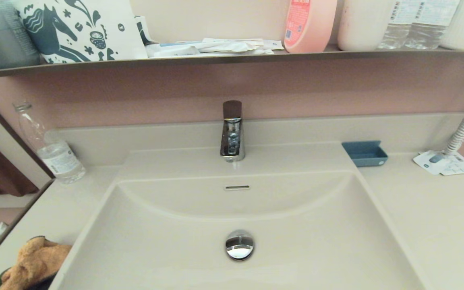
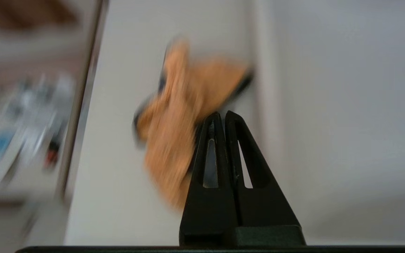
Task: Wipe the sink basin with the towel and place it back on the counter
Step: Pick up the cloth
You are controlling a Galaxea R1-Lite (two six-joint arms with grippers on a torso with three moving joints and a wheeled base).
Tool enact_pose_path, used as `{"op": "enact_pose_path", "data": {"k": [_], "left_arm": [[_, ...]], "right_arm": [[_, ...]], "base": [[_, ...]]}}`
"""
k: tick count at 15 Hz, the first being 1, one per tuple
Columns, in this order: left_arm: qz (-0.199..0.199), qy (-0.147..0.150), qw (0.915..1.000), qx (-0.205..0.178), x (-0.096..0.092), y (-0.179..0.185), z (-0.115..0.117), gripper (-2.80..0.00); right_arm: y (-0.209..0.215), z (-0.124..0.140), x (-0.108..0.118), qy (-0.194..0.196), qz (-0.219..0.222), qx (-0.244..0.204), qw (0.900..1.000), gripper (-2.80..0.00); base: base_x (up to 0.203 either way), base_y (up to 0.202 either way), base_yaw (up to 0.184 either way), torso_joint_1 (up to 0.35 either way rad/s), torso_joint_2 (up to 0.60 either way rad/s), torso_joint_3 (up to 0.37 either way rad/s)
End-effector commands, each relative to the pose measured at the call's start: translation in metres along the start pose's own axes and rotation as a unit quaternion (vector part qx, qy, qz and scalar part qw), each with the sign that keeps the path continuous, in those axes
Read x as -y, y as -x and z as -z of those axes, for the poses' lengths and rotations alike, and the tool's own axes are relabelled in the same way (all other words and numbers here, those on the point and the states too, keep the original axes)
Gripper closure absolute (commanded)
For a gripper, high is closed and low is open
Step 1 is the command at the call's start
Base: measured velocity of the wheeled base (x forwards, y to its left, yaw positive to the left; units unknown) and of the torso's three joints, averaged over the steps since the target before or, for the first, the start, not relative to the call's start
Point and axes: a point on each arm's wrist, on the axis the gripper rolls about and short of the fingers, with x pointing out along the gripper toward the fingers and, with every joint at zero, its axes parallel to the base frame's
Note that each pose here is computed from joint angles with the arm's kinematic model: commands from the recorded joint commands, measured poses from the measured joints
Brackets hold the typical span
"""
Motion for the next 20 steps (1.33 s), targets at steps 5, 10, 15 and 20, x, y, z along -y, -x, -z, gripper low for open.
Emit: {"op": "enact_pose_path", "data": {"k": [5,10,15,20], "left_arm": [[-0.022,-0.037,0.977,-0.209,0.0,-0.044,-0.021,0.0],[-0.039,-0.006,0.9709,-0.236,-0.015,-0.093,-0.066,-2.8],[-0.068,-0.004,0.9641,-0.257,-0.048,-0.133,-0.087,-2.8],[-0.047,0.011,0.9555,-0.291,-0.055,-0.157,-0.082,-2.8]], "right_arm": [[0.0,0.0,0.0,0.0,0.0,-0.001,1.0,0.0],[0.0,0.0,0.0,0.0,0.0,-0.001,1.0,0.0],[0.0,0.0,0.0,0.0,0.0,-0.001,1.0,0.0],[0.0,0.0,0.0,0.0,0.0,-0.001,1.0,0.0]], "base": [[0.0,0.0,0.0,0.0,0.0,0.0],[0.0,0.0,0.0,0.0,0.0,0.0],[0.0,0.0,0.0,0.0,0.0,0.0],[0.0,0.0,0.0,0.0,0.0,0.0]]}}
